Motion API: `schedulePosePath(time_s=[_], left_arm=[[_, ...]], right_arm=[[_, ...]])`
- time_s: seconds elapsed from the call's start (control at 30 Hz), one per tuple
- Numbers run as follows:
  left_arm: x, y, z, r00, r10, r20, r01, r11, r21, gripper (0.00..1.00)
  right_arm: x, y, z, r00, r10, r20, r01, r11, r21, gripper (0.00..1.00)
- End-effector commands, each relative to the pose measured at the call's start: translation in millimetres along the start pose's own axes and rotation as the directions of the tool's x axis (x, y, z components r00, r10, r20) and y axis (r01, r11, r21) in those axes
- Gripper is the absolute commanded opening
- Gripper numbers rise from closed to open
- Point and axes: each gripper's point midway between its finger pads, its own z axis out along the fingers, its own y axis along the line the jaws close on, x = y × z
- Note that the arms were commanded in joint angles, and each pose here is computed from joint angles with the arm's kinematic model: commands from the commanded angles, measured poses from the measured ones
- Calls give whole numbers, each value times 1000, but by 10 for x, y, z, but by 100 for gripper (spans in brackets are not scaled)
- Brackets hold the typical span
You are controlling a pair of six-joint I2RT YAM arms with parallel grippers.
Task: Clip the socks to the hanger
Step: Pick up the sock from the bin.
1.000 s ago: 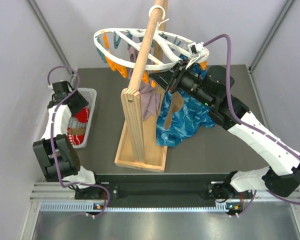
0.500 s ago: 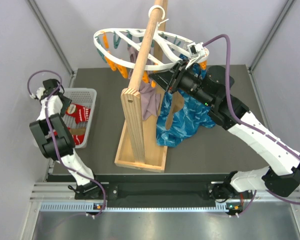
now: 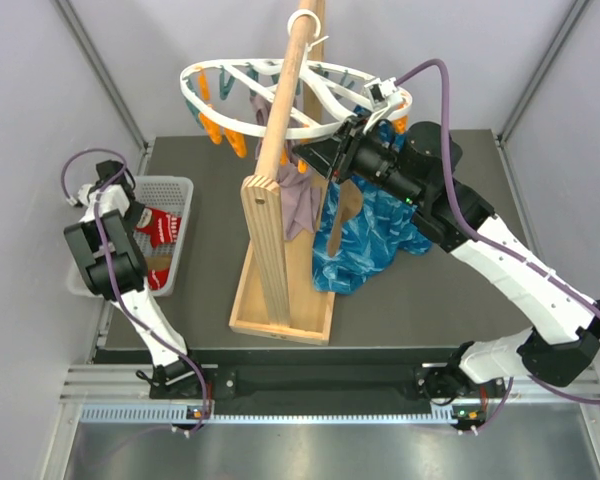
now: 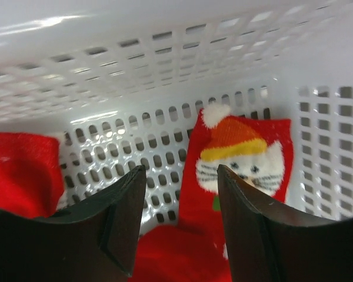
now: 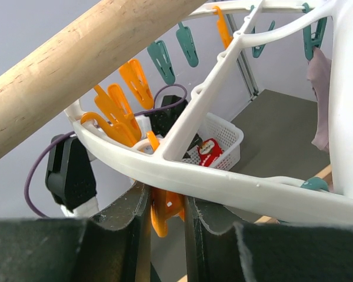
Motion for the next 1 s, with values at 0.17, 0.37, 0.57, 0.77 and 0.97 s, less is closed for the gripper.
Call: schedulePosePath(time_s=[0.17, 0.37, 0.57, 0.77, 0.97], left_arm=[[63, -133, 309, 1000, 12, 2, -12, 1000, -4, 56], [33, -260, 305, 998, 50, 36, -51, 998, 42, 42], [-66, -453, 181, 994, 84, 72, -94, 986, 141, 0], [-235, -499, -191, 984, 103, 146, -134, 966, 220, 0], [-284, -644, -1047, 990, 71, 121, -119, 881, 457, 0]], right_arm=[[341, -407, 87, 993, 13, -113, 3, 991, 137, 0], [368, -419, 92, 993, 11, -119, 6, 990, 139, 0], [350, -438, 53, 993, 4, -115, 13, 988, 151, 0], [349, -440, 9, 994, 5, -110, 12, 988, 154, 0], [373, -447, -15, 994, 8, -110, 9, 988, 154, 0]])
